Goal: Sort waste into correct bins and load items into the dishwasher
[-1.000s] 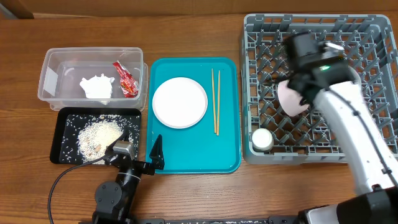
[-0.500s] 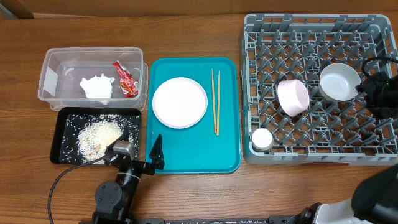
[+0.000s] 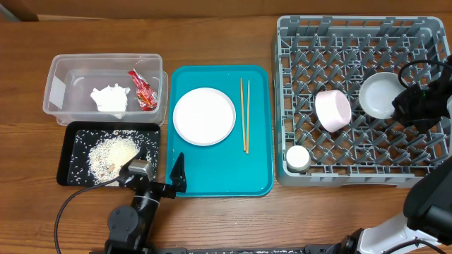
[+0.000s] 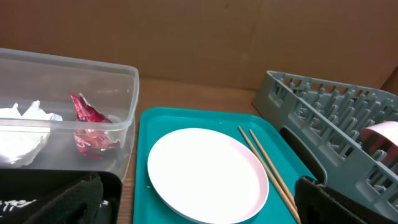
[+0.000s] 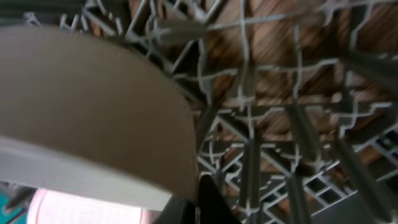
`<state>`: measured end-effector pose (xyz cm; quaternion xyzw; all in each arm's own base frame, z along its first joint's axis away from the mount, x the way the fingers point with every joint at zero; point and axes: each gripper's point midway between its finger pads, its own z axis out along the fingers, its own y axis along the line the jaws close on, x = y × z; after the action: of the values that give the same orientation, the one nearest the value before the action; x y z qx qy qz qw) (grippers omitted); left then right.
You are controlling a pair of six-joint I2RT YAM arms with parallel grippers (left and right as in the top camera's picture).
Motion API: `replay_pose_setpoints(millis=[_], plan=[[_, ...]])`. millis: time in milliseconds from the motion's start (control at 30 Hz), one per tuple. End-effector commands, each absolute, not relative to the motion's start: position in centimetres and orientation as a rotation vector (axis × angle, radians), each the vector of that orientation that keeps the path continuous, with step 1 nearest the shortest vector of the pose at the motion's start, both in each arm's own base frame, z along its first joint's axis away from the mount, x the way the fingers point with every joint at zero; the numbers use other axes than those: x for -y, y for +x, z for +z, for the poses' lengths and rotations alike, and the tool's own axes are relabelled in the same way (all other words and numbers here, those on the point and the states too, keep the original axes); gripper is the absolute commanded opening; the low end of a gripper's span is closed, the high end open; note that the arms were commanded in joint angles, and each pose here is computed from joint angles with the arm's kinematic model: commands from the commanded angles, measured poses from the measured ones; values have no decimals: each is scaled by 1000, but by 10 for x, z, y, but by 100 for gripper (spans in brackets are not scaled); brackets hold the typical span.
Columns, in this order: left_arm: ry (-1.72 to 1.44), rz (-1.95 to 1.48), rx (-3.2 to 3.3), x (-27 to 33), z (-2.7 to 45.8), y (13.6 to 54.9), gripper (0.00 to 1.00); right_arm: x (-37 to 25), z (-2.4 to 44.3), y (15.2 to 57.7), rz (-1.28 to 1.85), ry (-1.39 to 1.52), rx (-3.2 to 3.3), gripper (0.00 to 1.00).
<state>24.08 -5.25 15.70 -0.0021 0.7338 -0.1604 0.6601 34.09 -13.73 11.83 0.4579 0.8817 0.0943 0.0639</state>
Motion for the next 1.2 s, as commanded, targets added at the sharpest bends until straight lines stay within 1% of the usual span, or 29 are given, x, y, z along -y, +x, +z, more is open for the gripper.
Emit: replay_pose_setpoints(millis=[0, 100, 200, 333, 433, 500, 600, 767, 900, 1167], plan=[[-17, -369, -1655, 51, 157, 241, 100, 156, 136, 331, 102, 1393, -2611, 4], [-17, -369, -1655, 51, 157, 241, 100, 165, 164, 327, -56, 1330, -2534, 4], [-17, -369, -1655, 51, 157, 241, 100, 172, 202, 321, -262, 1248, -2429, 4], [-17, -369, -1655, 51, 157, 241, 100, 160, 251, 307, -514, 1173, -2270, 4], [-17, -369, -1655, 51, 157, 241, 100, 153, 277, 300, -739, 1117, -2146, 4], [-17, -369, -1655, 51, 157, 241, 100, 150, 285, 297, -907, 1069, -2077, 4], [-17, -369, -1655, 51, 157, 241, 100, 145, 274, 299, -1037, 994, -2093, 4], [-17, -369, -1655, 51, 157, 241, 100, 135, 233, 313, -1107, 912, -2197, 4], [-17, -369, -1655, 51, 157, 241, 100, 135, 212, 323, -1198, 862, -2234, 4], [-17, -369, -1655, 51, 157, 241, 100, 121, 171, 337, -1256, 768, -2350, 4]])
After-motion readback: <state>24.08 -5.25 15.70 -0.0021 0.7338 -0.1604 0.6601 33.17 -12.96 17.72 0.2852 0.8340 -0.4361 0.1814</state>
